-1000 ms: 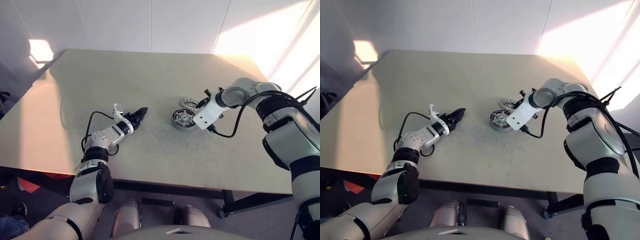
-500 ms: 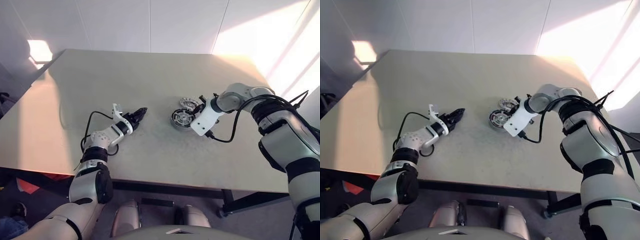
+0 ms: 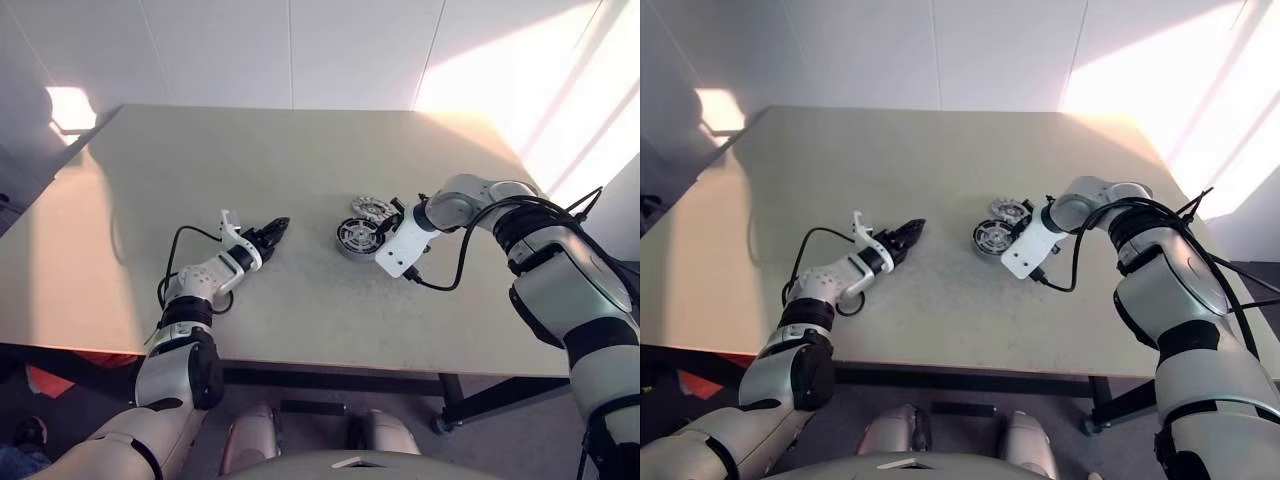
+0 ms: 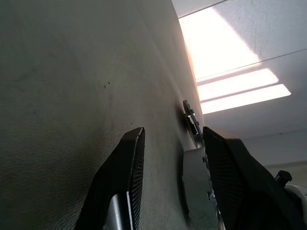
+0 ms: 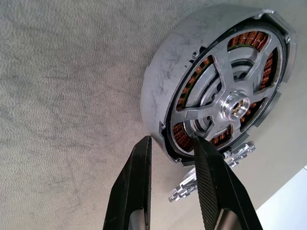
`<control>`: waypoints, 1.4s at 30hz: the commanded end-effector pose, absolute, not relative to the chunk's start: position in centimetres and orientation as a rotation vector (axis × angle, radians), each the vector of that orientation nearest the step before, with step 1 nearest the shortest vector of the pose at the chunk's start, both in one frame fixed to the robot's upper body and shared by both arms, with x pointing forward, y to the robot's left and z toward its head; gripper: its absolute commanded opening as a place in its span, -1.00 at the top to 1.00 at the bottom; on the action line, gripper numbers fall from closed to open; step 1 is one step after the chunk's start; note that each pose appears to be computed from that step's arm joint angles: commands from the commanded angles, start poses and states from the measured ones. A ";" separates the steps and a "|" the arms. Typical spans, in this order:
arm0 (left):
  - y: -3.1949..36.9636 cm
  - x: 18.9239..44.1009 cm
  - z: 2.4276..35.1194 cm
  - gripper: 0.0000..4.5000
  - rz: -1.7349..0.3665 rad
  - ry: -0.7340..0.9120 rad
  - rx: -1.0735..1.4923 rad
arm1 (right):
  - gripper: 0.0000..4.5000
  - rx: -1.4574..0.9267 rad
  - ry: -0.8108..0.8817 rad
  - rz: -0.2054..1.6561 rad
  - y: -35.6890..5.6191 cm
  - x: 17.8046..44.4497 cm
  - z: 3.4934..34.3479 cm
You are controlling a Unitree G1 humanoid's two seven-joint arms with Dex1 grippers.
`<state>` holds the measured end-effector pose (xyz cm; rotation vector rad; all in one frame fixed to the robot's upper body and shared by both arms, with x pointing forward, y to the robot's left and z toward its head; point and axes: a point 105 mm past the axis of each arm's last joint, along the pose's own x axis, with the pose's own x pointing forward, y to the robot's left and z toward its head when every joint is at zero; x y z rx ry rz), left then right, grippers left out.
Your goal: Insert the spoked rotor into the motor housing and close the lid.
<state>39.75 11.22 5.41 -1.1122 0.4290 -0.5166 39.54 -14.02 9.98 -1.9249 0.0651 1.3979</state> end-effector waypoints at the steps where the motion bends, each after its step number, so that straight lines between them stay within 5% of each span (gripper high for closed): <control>1: 11.1 39.6 5.4 0.10 -0.523 0.425 -1.109 | 0.34 -1.924 0.017 1.348 -13.4 40.2 12.2; 13: 10.8 39.4 5.4 0.10 -0.533 0.432 -1.101 | 0.34 -1.924 -0.007 1.296 -12.7 41.0 14.1; 24: 11.3 39.5 5.4 0.10 -0.520 0.424 -1.095 | 0.34 -1.913 0.068 1.299 -12.8 41.1 11.5; 42: 11.0 39.4 5.1 0.10 -0.522 0.436 -1.093 | 0.34 -1.984 0.033 1.215 -14.0 42.0 15.5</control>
